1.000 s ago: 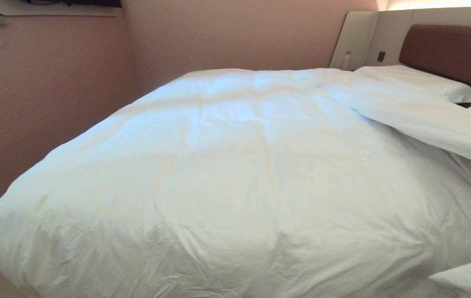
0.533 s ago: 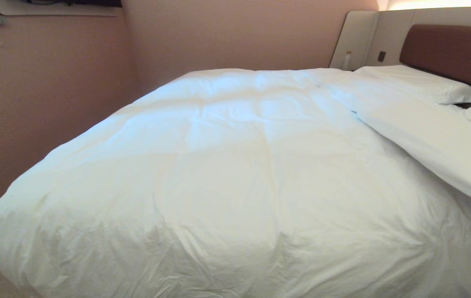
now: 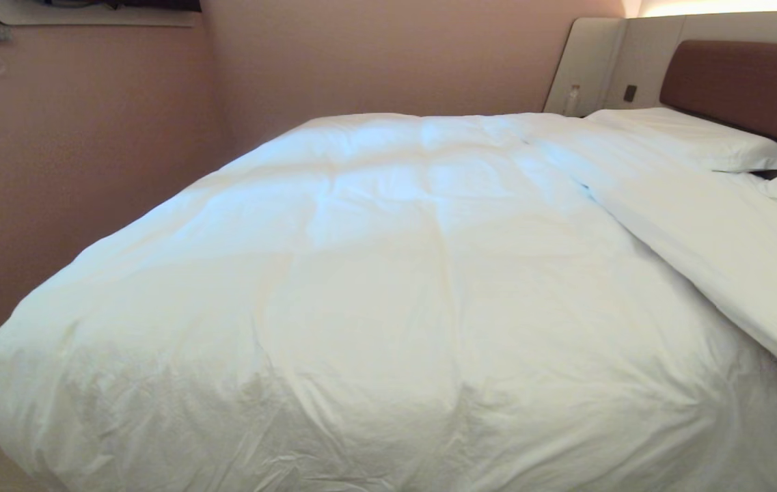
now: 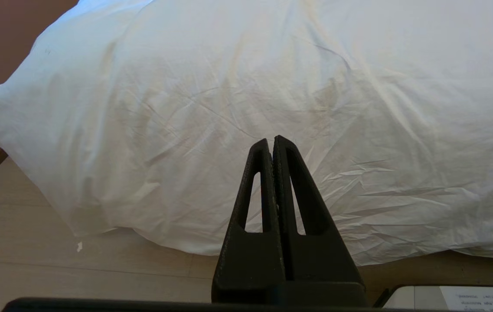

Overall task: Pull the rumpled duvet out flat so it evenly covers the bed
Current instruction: Flatten the corners of the folded blanket

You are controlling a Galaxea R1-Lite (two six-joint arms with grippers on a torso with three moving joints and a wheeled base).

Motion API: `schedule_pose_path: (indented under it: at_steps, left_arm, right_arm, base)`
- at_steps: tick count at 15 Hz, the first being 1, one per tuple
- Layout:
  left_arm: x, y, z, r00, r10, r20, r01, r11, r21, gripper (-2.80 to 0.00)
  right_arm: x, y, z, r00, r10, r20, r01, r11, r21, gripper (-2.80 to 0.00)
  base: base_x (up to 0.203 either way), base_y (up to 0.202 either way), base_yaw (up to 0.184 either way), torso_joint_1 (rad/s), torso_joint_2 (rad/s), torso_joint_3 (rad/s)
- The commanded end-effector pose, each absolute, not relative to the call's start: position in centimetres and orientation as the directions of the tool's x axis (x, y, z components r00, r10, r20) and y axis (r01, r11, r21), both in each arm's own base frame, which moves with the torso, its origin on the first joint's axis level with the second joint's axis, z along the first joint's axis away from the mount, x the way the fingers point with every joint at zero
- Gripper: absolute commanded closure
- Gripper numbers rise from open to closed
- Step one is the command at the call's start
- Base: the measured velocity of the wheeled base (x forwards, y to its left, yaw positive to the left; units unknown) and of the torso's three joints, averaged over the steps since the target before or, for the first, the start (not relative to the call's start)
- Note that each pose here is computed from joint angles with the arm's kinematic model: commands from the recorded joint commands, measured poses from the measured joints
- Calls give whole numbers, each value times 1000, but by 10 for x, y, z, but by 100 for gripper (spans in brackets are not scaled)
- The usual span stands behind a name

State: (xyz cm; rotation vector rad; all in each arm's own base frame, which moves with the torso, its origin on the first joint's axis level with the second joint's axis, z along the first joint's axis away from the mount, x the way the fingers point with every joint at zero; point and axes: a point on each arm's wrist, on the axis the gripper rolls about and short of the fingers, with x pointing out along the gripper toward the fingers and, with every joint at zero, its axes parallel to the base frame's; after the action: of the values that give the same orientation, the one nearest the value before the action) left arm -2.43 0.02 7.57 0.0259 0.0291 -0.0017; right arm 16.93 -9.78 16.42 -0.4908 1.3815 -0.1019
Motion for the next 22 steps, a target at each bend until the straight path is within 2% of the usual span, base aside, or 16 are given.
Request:
schedule_pose_path:
  at_steps: [1, 5, 14, 15, 16, 19, 22]
  left_arm:
    - [-24, 0, 76, 1000, 0, -29, 1, 1000, 26, 0]
    - [-24, 0, 76, 1000, -1, -29, 1, 1000, 26, 0]
    - [-24, 0, 76, 1000, 0, -29, 1, 1000, 26, 0]
    - [-24, 0, 76, 1000, 0, -29, 1, 1000, 26, 0]
    - [-24, 0, 76, 1000, -1, -29, 1, 1000, 26, 0]
    - [-24, 0, 76, 1000, 0, -29, 1, 1000, 26, 0]
    - [-24, 0, 76, 1000, 0, -29, 1, 1000, 26, 0]
  right_arm:
    - [178, -95, 148, 171, -378, -910, -255, 875, -412, 0]
    - [188, -88, 125, 221, -406, -887, -274, 847, -456, 0]
    - [192, -79, 113, 201, -382, -902, -331, 841, -429, 0]
    - [193, -78, 114, 204, -381, -902, -332, 840, -429, -36]
    - [192, -78, 114, 205, -381, -901, -332, 839, -431, -280]
    - [187, -72, 123, 247, -387, -888, -327, 830, -453, -280]
    - [166, -56, 153, 381, -405, -831, -302, 795, -526, -280]
  base:
    - [0, 0, 0, 0, 0, 0]
    - [0, 0, 0, 0, 0, 0]
    - [0, 0, 0, 0, 0, 0]
    - [0, 0, 0, 0, 0, 0]
    - [0, 0, 0, 0, 0, 0]
    - [0, 0, 0, 0, 0, 0]
    - [0, 0, 0, 0, 0, 0]
